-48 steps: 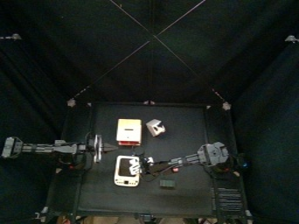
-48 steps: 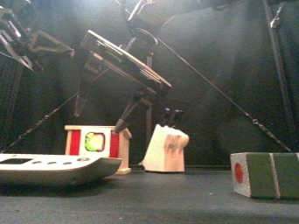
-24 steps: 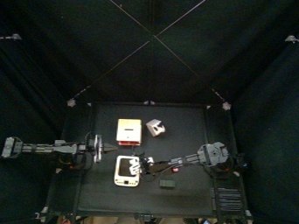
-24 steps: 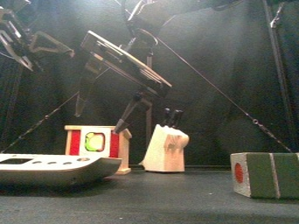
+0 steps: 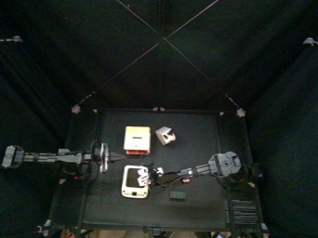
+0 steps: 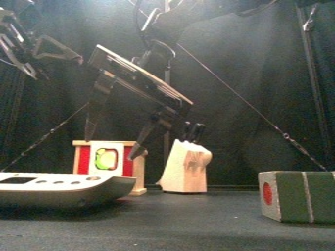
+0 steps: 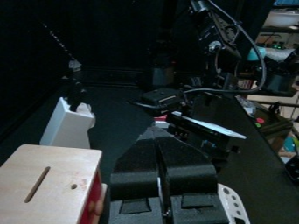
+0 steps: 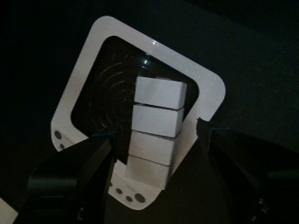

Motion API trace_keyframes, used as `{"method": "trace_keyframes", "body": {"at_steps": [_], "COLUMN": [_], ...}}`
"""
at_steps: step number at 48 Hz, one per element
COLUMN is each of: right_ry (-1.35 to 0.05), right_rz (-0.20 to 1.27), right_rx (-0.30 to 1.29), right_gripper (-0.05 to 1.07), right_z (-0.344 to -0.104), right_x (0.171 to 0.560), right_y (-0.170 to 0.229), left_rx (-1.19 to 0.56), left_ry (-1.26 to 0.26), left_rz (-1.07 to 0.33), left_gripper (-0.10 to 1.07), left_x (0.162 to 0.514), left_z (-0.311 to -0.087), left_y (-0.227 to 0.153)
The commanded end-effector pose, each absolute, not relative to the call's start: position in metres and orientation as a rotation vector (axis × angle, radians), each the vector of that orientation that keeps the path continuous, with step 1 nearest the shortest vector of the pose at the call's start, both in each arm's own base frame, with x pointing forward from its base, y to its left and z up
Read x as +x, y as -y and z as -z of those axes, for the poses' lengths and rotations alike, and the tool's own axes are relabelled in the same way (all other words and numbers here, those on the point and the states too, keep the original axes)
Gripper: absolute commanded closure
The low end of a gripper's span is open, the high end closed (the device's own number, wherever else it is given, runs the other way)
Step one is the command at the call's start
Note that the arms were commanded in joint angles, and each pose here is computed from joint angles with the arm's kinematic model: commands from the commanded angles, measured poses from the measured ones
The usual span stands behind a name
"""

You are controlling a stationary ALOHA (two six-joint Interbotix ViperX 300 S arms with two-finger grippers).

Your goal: Grab white sushi roll

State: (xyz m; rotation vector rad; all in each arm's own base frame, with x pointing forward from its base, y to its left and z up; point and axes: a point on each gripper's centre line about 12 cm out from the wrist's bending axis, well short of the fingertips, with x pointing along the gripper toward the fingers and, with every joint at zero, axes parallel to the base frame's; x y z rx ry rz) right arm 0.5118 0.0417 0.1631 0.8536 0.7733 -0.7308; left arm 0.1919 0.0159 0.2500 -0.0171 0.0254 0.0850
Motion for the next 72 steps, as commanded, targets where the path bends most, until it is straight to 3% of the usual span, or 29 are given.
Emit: {"method": "trace_keyframes", "body": {"at_steps": [1,30,50,72], "right_ry": [-0.735,-0.757,-0.760,-0.716], "right_rz": [0.709,0.722,0.728,0.726], "right_rx": [0.874,0.869,0.877,0.855], "right_gripper": [0.05,0.06,0.28,0.32], "right_z": [-0.181,-0.165,-0.164,-0.198], "right_x": [0.517,0.523,0.523,0.519], "right_y": [-0.041,-0.042,-0.040,-0.041], "left_rx": [-0.017,-0.017,-0.015,-0.015], "left_ry": [-0.015,-0.013,-0.016,-0.015], "left_rz": [-0.087,-0.087,-0.086,-0.087], "left_gripper": [0.99,0.99,0.99,0.99], "left_x": [0.194,0.194,0.194,0.194], "left_z": [-0.254,-0.255,-0.254,-0.254], "left_y": [-0.016,-0.016,-0.016,-0.016]}}
